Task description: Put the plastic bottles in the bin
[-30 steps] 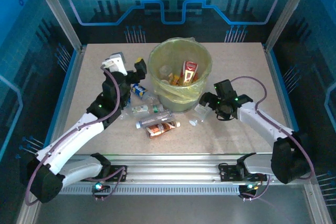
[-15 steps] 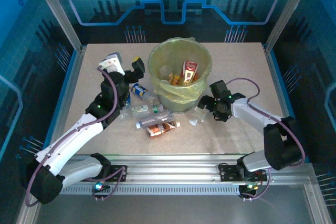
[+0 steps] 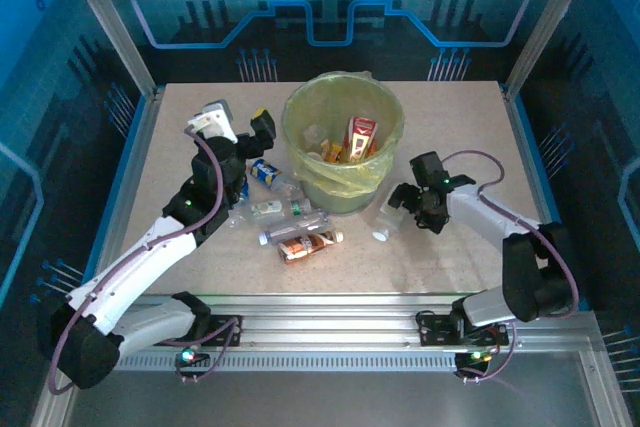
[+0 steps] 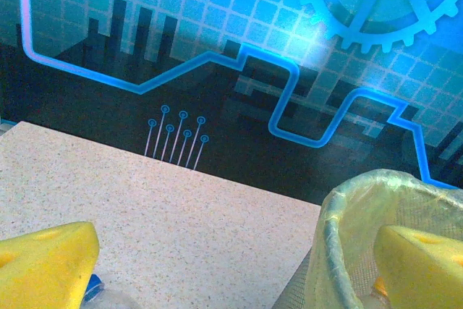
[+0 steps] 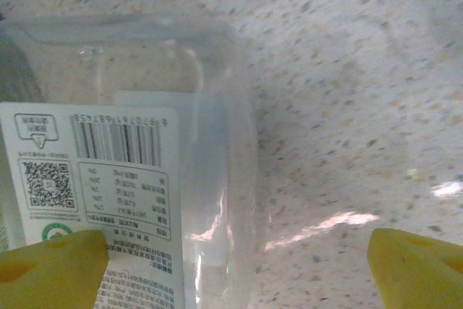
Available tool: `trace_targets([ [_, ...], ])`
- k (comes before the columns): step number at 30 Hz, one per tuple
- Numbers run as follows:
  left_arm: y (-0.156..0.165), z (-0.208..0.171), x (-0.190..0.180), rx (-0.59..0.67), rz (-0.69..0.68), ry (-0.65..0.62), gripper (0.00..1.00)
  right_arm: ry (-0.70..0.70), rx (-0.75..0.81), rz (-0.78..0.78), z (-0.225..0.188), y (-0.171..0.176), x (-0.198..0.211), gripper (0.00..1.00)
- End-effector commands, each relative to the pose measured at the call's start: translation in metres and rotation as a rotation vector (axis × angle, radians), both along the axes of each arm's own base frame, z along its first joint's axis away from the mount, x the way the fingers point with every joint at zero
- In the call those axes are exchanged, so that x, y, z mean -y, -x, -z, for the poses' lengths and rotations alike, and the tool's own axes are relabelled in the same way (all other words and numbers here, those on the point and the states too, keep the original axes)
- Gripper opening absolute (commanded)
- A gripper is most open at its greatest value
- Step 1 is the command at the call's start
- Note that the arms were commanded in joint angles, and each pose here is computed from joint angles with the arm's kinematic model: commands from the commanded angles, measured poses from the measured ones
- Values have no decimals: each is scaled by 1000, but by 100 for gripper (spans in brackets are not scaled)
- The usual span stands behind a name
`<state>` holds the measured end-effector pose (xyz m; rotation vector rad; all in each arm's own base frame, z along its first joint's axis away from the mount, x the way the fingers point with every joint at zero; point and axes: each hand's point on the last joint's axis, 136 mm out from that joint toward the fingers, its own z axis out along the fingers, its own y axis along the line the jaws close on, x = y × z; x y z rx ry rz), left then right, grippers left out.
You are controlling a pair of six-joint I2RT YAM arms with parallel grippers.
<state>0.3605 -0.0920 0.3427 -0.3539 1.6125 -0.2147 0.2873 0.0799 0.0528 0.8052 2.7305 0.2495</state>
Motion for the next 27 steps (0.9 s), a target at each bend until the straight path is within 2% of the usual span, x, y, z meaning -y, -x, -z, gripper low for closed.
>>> trace_targets([
  [1, 0, 0, -5, 4, -16, 24, 99, 97, -100, 20, 10, 26, 31, 93],
  [8, -1, 0, -6, 3, -20, 20, 99, 107, -79, 13, -8, 28, 53, 95],
  [12, 0, -1, -7, 2, -21, 18, 99, 62, 4, -110, -28, 15, 37, 100],
  [16, -1, 0, -7, 0, -22, 16, 99, 66, 21, -252, -43, 7, 25, 100],
  [27, -4, 4, -7, -14, -24, 15, 99, 126, -48, -437, -25, 0, 0, 100],
])
